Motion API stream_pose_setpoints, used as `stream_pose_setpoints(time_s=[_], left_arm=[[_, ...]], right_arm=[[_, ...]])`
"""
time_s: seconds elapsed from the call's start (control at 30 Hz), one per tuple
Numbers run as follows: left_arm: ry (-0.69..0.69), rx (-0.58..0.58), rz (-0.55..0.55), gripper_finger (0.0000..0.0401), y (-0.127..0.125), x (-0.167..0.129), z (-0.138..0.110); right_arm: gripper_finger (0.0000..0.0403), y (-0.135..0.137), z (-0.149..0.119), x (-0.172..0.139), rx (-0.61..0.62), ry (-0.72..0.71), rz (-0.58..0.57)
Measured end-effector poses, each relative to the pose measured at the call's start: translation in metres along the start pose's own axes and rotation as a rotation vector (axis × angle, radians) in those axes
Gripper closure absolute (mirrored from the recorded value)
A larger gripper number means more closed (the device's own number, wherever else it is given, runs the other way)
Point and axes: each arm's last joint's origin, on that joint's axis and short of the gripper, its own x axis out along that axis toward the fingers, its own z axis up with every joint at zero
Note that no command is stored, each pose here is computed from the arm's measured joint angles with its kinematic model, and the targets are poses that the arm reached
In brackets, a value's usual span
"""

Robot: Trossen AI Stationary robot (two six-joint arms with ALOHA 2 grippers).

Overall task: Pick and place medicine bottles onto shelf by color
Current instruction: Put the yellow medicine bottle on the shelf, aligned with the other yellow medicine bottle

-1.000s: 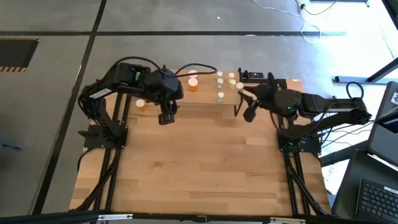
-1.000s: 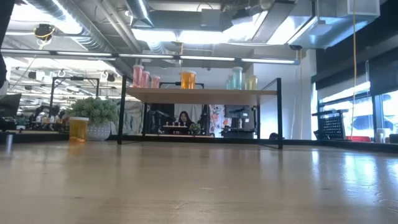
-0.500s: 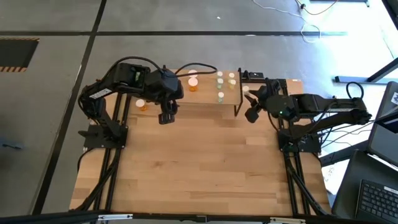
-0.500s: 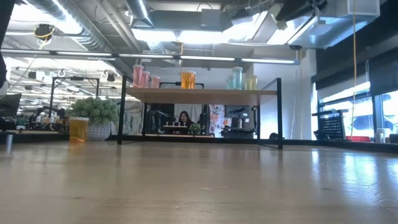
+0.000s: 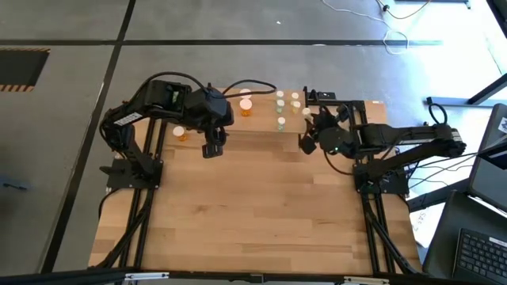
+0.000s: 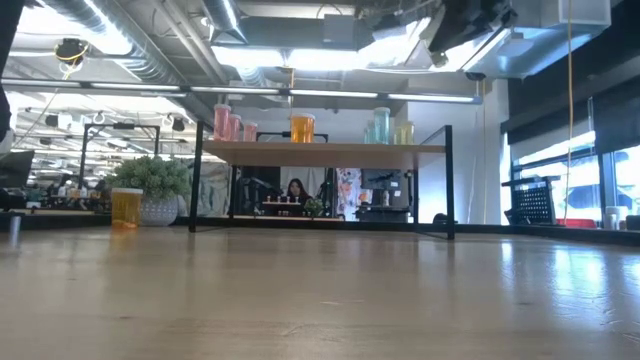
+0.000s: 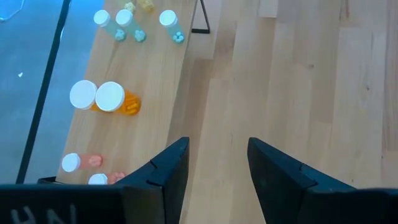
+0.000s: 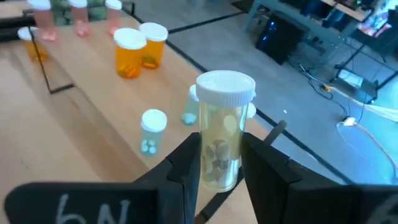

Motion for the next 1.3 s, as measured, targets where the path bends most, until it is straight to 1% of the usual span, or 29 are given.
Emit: stream_pose_setpoints(time_s=[0.1, 0.27, 0.47, 0.67, 0.8, 0.9, 1.03, 1.1, 1.17, 1.3], left_arm=[[0.0, 0.0, 0.0, 0.0244, 0.0, 0.0, 0.0], [0.0, 0.0, 0.0, 0.0244, 0.0, 0.0, 0.0], [0.0, 0.0, 0.0, 0.0244, 0.0, 0.0, 0.0], [-0.013, -0.005, 0.0, 0.0244, 0.0, 0.0, 0.001], [-0.028, -0.01, -0.001, 0.0244, 0.0, 0.0, 0.003], [-0.034, -0.012, -0.001, 0.0244, 0.0, 0.0, 0.004], [-0.036, -0.013, -0.001, 0.0244, 0.0, 0.0, 0.004], [-0.036, -0.012, -0.001, 0.0244, 0.0, 0.0, 0.004], [-0.037, -0.013, -0.001, 0.0244, 0.0, 0.0, 0.004], [-0.037, -0.016, 0.002, 0.0244, 0.001, 0.0, 0.004]], right_arm=[[0.0293, -0.002, 0.0, -0.001, 0.048, -0.007, -0.013], [0.0293, -0.007, -0.003, -0.004, 0.069, 0.013, -0.022], [0.0293, -0.013, -0.01, -0.005, 0.058, 0.052, -0.075], [0.0293, -0.034, -0.012, -0.019, 0.119, 0.033, -0.108], [0.0293, -0.049, -0.013, -0.03, 0.17, 0.019, -0.105], [0.0293, -0.054, -0.022, -0.032, 0.201, -0.001, -0.111], [0.0293, -0.056, -0.043, -0.029, 0.289, -0.041, -0.071], [0.0293, -0.052, -0.047, -0.027, 0.329, -0.092, -0.009], [0.0293, -0.044, -0.048, -0.024, 0.323, -0.163, 0.058], [0.0293, -0.028, -0.053, -0.014, 0.262, -0.29, 0.17]])
